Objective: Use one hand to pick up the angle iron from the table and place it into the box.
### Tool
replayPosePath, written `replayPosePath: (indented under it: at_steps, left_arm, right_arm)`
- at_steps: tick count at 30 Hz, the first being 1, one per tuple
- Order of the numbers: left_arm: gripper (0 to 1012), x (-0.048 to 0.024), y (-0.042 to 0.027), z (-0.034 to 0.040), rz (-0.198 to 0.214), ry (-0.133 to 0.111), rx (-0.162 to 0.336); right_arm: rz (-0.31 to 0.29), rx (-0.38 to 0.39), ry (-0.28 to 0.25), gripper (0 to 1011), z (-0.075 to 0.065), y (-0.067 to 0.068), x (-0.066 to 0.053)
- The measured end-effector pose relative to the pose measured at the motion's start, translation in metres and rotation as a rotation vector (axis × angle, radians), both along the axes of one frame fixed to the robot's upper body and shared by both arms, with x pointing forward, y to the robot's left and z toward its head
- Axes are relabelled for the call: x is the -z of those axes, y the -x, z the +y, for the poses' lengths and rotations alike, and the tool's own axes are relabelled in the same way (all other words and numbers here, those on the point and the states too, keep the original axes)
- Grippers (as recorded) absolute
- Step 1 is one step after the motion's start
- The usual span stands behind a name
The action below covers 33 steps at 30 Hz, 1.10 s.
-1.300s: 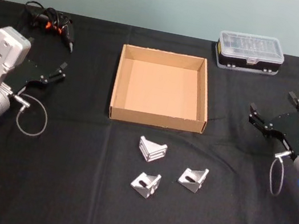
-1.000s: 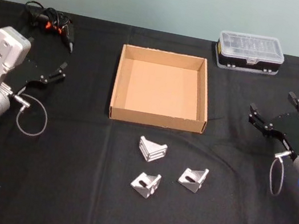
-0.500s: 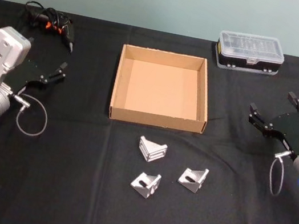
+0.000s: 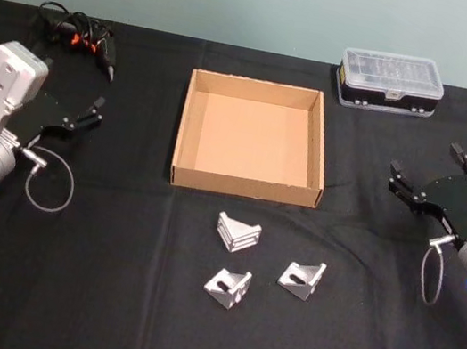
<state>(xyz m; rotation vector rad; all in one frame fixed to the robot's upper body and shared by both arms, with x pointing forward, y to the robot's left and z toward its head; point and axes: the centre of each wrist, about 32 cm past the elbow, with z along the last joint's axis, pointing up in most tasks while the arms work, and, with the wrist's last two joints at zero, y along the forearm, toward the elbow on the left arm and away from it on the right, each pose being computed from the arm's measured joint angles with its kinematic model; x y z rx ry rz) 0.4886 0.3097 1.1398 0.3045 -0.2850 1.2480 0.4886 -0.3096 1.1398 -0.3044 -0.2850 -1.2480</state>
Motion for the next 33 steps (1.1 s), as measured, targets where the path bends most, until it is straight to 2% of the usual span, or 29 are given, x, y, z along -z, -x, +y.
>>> replayPosePath:
  at_steps: [17, 22, 28, 33]
  left_arm:
    - [1011, 0.0000, 0.0000, 0.0000, 0.000, 0.000, 0.000]
    - [1011, 0.0000, 0.0000, 0.0000, 0.000, 0.000, 0.000]
    - [1011, 0.0000, 0.0000, 0.0000, 0.000, 0.000, 0.000]
    - [1011, 0.0000, 0.0000, 0.0000, 0.000, 0.000, 0.000]
  right_arm:
    - [0.000, 0.000, 0.000, 1003, 0.000, 0.000, 0.000]
    - [-0.008, -0.001, -0.035, 1003, -0.001, 0.002, -0.002]
    - [-0.025, -0.041, -0.085, 1003, -0.002, 0.008, -0.011]
    - [-0.043, -0.094, -0.112, 1003, -0.002, 0.013, -0.025]
